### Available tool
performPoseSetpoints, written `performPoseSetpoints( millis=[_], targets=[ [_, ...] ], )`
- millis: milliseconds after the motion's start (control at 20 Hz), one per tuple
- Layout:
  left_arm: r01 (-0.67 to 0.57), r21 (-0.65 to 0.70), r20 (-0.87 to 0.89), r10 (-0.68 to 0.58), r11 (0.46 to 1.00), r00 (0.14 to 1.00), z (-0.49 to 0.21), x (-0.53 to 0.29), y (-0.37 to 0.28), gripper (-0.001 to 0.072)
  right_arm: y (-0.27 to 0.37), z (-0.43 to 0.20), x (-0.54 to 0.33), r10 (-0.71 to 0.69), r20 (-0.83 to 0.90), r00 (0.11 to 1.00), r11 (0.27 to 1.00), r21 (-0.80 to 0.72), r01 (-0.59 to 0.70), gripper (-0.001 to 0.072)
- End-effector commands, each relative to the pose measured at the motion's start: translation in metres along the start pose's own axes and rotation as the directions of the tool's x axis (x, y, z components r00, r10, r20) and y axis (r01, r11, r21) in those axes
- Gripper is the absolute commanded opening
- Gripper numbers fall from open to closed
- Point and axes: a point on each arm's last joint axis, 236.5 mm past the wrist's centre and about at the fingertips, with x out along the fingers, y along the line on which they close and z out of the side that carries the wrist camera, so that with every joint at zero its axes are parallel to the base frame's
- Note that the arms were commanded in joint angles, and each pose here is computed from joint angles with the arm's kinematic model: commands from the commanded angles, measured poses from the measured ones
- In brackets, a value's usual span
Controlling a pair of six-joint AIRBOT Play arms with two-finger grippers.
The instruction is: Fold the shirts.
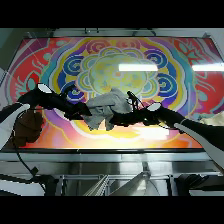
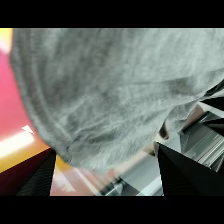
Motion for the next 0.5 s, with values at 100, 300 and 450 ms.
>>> performPoseSetpoints(
  millis=[100, 300, 450],
  targets=[
    [-0.075, 0.077, 0.033, 0.073, 0.994, 0.997, 0.012, 0.03, -0.001, 0.0282, 0.002, 0.004, 0.02, 0.017, -0.028, 0.999, 0.999, 0.035, -0.016, 0.0162],
    [-0.026, 0.178, -0.021, 0.03, 0.984, 0.999, 0.016, 0.021, -0.038, 0.0014, 0.035, -0.005, 0.002, 0.128, -0.103, 0.986, 0.988, -0.074, -0.136, 0.0015],
    [-0.002, 0.296, 0.035, -0.009, 0.955, 0.999, 0.026, -0.045, -0.087, 0.0014, 0.073, 0.021, -0.068, 0.248, -0.056, 0.967, 0.955, -0.155, -0.254, 0.0014]
  ],
)
